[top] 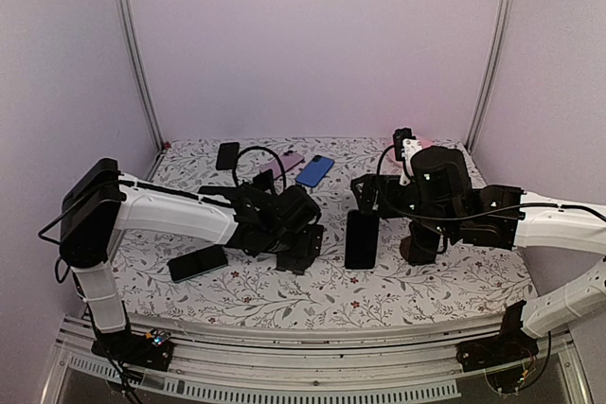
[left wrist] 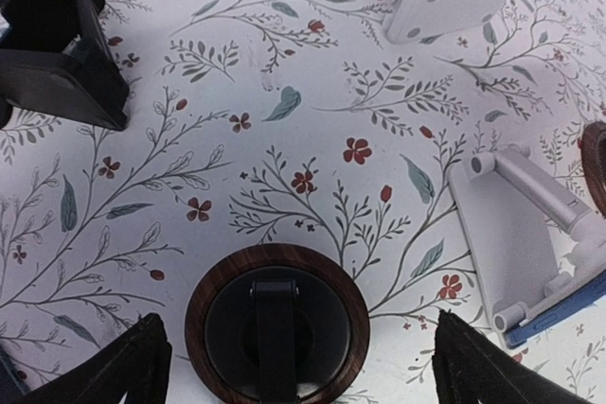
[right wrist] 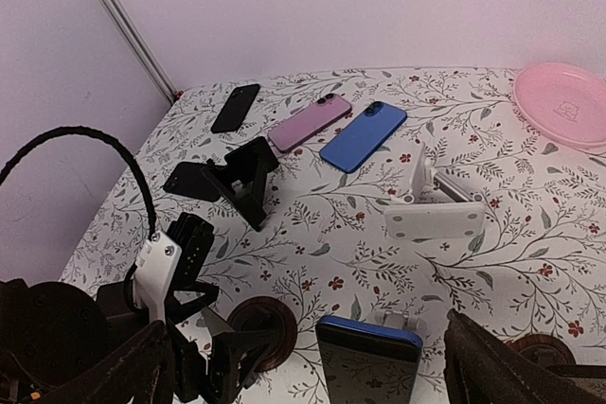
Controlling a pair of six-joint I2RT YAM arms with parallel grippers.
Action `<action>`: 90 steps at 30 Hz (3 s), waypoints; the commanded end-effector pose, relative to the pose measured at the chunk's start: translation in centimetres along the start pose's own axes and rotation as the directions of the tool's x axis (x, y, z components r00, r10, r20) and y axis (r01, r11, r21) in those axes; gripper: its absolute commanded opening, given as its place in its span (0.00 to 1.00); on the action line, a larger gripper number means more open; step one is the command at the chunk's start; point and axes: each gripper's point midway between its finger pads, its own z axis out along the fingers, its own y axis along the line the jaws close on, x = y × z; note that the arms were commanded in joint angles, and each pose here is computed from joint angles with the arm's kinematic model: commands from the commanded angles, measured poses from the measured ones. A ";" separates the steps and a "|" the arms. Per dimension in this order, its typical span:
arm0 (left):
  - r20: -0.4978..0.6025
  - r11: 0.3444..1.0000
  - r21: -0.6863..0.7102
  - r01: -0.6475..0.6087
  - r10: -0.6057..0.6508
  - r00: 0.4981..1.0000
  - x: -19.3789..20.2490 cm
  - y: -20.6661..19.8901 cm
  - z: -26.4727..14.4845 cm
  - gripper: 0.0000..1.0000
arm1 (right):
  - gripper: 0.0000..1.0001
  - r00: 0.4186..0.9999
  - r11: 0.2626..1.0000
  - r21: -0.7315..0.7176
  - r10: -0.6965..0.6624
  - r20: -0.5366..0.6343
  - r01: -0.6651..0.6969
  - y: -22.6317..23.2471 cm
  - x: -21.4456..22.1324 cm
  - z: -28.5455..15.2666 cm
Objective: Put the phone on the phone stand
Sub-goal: Move the phone stand to the center of the board, then move the phone to the center of the board.
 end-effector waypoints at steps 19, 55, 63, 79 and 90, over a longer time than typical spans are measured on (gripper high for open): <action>0.000 0.996 0.084 0.030 -0.030 1.000 0.4 -0.7 -2.0 0.97 | 0.99 1.000 1.000 -0.017 0.015 -0.009 -0.015 0.0 0.0 -0.3; -0.031 0.994 0.101 0.046 -0.043 0.999 2.5 -1.8 -2.6 0.97 | 0.99 0.999 0.999 -0.026 0.037 -0.019 -0.037 -0.3 0.7 -0.5; -0.011 0.997 0.064 0.041 -0.040 0.999 1.8 -0.9 -2.8 0.97 | 0.99 0.999 0.999 -0.026 0.038 -0.020 -0.038 -0.3 0.7 -0.6; 0.054 0.996 0.083 0.017 -0.021 0.998 -0.8 -0.5 -4.8 0.97 | 0.99 0.999 0.999 -0.019 0.040 -0.009 -0.040 -0.6 0.5 -0.9; 0.086 0.995 0.027 0.101 -0.103 0.991 -1.8 2.2 -6.6 0.97 | 0.99 0.999 0.999 -0.018 0.041 -0.005 -0.041 -0.7 0.3 -1.1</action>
